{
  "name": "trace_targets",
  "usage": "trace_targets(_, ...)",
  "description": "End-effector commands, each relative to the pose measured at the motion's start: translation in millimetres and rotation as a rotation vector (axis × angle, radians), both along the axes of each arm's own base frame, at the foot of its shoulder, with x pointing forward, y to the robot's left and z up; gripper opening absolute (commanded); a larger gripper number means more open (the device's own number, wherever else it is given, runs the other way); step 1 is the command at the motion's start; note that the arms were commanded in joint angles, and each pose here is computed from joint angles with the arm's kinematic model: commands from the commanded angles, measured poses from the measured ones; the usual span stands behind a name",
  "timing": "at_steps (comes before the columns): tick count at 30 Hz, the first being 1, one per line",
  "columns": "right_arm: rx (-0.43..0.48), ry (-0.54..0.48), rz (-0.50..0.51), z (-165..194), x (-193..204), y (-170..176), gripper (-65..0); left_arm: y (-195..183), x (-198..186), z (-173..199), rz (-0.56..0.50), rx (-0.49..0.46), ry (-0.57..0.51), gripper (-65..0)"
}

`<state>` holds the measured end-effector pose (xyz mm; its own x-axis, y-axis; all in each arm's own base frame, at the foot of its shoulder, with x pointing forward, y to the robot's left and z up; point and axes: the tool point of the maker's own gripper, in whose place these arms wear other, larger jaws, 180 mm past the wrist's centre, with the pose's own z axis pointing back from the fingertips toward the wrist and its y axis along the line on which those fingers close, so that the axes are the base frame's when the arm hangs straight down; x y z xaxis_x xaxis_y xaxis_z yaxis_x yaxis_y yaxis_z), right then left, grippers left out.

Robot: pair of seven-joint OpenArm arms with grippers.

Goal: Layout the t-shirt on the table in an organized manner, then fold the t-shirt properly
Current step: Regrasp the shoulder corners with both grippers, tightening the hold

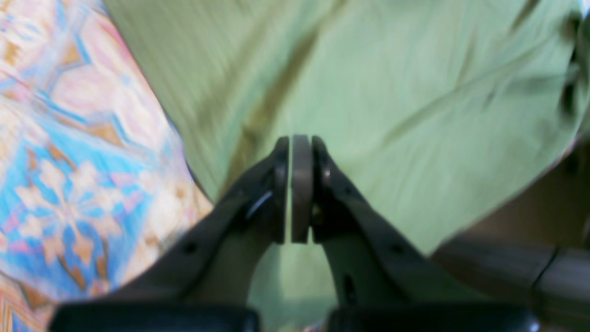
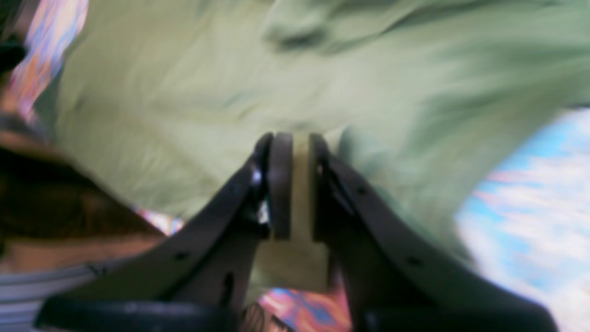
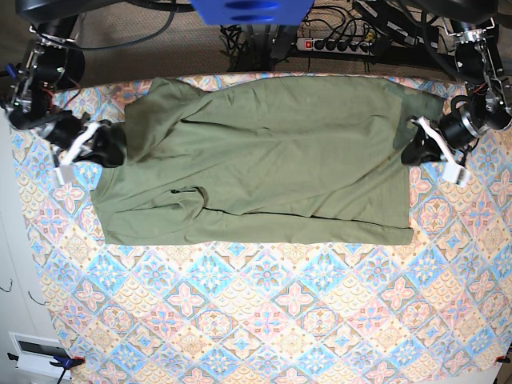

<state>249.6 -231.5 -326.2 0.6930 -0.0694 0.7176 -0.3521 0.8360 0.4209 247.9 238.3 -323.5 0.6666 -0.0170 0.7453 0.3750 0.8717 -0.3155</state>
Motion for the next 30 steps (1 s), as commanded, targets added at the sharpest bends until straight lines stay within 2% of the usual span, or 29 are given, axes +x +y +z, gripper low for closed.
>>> trace_targets(1, 0.004, -0.097, -0.012, 28, 14, -7, -59.0, 7, 10, 22, 0.027, -0.029, -0.080, -65.0)
trace_targets(4, -0.010, -0.167, -0.025, 51, 32, -14, -59.0, 4, 19, 41, 0.060, -0.122, -0.155, -65.0)
trace_targets(6, -0.011, -0.199, -0.020, 61, 42, -13, -59.0, -1, 19, 46, 0.048, -0.152, -0.158, -65.0)
trace_targets(10, -0.016, -0.206, -0.009, 63, 44, -10, -59.0, 6, -2, 25, 0.025, -0.093, -0.037, -65.0)
trace_targets(14, -0.015, -0.203, -0.007, 62, 43, -9, -59.0, 53, -37, 17, 0.137, -0.004, 0.031, -64.9)
trace_targets(17, -0.014, -0.176, -0.006, 55, 37, -9, -59.0, 95, -70, 16, 0.255, 0.081, 0.082, -53.7)
trace_targets(21, -0.006, -0.162, 0.019, 50, 38, 0, -59.0, 124, -99, 9, 0.326, 0.178, 0.156, -33.4)
trace_targets(23, -0.004, -0.152, 0.037, 47, 37, 5, -59.0, 135, -108, -3, 0.354, 0.206, 0.207, -25.4)
trace_targets(26, -0.003, -0.148, 0.045, 46, 37, 8, -59.0, 146, -124, -29, 0.413, 0.155, 0.288, -23.2)
trace_targets(30, -0.003, -0.148, 0.045, 46, 37, 8, -59.0, 135, -114, -53, 0.407, 0.073, 0.327, -23.2)
